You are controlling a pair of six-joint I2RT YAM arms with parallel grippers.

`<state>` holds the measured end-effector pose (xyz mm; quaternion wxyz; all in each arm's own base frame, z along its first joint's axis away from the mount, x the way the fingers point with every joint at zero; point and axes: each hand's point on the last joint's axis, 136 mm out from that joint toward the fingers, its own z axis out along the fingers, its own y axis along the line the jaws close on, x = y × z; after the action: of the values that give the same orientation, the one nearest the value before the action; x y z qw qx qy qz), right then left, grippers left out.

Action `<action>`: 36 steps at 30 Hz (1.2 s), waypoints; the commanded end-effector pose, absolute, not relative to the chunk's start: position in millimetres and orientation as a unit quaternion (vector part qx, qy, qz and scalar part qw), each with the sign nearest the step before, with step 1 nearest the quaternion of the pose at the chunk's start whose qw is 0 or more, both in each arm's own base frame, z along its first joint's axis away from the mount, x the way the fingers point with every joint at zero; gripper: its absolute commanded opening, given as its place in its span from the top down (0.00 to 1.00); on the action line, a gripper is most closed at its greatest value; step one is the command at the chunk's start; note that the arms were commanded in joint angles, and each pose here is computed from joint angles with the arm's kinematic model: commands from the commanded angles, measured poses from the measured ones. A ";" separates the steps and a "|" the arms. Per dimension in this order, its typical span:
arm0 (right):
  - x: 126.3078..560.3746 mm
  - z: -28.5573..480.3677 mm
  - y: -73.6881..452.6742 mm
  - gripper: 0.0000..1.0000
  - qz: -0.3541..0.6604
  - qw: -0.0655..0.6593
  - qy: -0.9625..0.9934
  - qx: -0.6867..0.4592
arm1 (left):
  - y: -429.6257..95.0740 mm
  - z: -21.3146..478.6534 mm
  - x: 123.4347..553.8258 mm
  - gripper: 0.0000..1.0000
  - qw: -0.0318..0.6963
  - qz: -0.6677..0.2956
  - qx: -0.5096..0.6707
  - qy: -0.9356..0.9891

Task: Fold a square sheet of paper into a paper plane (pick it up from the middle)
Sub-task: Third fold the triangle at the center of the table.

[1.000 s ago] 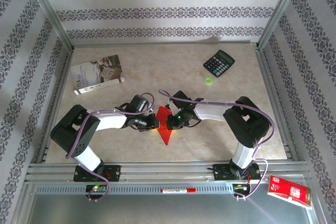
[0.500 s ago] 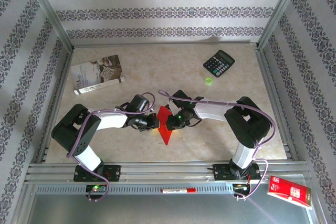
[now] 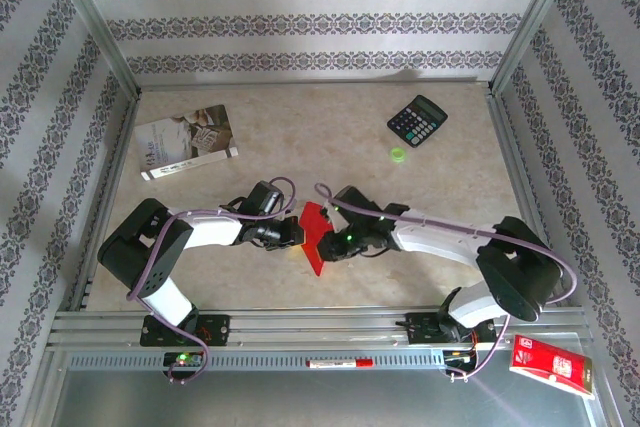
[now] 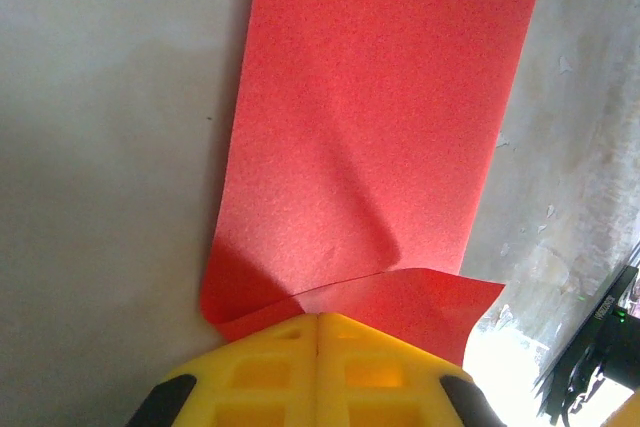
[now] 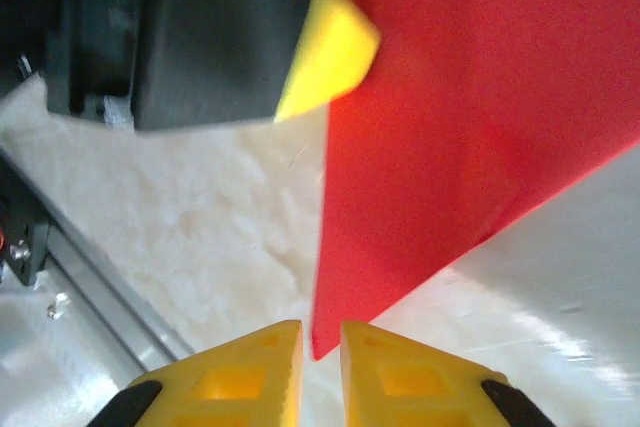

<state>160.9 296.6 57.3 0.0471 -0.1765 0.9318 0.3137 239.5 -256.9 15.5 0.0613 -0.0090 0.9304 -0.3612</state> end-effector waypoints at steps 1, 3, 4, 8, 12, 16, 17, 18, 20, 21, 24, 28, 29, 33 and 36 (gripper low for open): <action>155.1 54.3 321.3 0.84 0.350 0.043 0.924 -0.149 | -237.0 -14.5 217.7 0.98 0.024 -0.304 -0.029 0.952; 150.2 46.1 326.6 0.86 0.350 0.035 0.924 -0.151 | -236.5 -13.8 218.2 0.98 0.025 -0.304 -0.029 0.952; 149.7 40.2 325.9 0.86 0.345 0.032 0.926 -0.149 | -236.7 -13.2 218.4 0.98 0.026 -0.304 -0.028 0.952; 145.0 21.6 319.3 0.88 0.328 0.019 0.933 -0.147 | -236.8 -11.3 219.2 0.98 0.028 -0.304 -0.027 0.952; 140.5 8.2 309.6 0.90 0.312 0.010 0.939 -0.142 | -237.4 -8.0 219.9 0.98 0.030 -0.305 -0.025 0.951; 136.6 -3.3 301.0 0.90 0.298 0.004 0.944 -0.139 | -238.3 -2.7 221.6 0.97 0.035 -0.308 -0.024 0.950; 135.9 -6.9 298.6 0.91 0.294 0.002 0.946 -0.138 | -239.9 0.1 222.8 0.97 0.037 -0.313 -0.022 0.949; 135.2 -10.8 296.6 0.91 0.290 -0.001 0.947 -0.136 | -241.7 3.9 224.4 0.96 0.041 -0.317 -0.021 0.947; 133.5 -15.9 294.0 0.91 0.289 -0.005 0.948 -0.132 | -246.5 14.8 228.3 0.93 0.050 -0.330 -0.015 0.942; 132.5 -17.9 292.8 0.92 0.288 -0.007 0.949 -0.130 | -248.8 20.7 230.2 0.91 0.055 -0.337 -0.013 0.940; 130.1 -22.0 289.8 0.92 0.287 -0.010 0.950 -0.124 | -255.6 44.3 235.0 0.84 0.075 -0.364 -0.011 0.928; 126.7 -25.9 286.8 0.93 0.290 -0.015 0.950 -0.115 | -260.0 63.0 226.1 0.81 0.082 -0.387 -0.018 0.918; 126.2 -26.8 286.3 0.93 0.289 -0.016 0.950 -0.114 | -260.9 62.6 221.0 0.82 0.076 -0.390 -0.020 0.917; 125.8 -28.8 284.1 0.93 0.287 -0.016 0.951 -0.112 | -267.9 54.6 202.4 0.94 0.050 -0.398 -0.026 0.916; 125.3 -29.4 283.1 0.94 0.286 -0.016 0.952 -0.111 | -274.7 49.2 194.9 0.99 0.038 -0.403 -0.026 0.914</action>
<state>141.3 319.6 12.2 0.0237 -0.1375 0.9208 0.3642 203.0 -268.1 53.4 0.0578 -0.0129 0.9178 -0.3926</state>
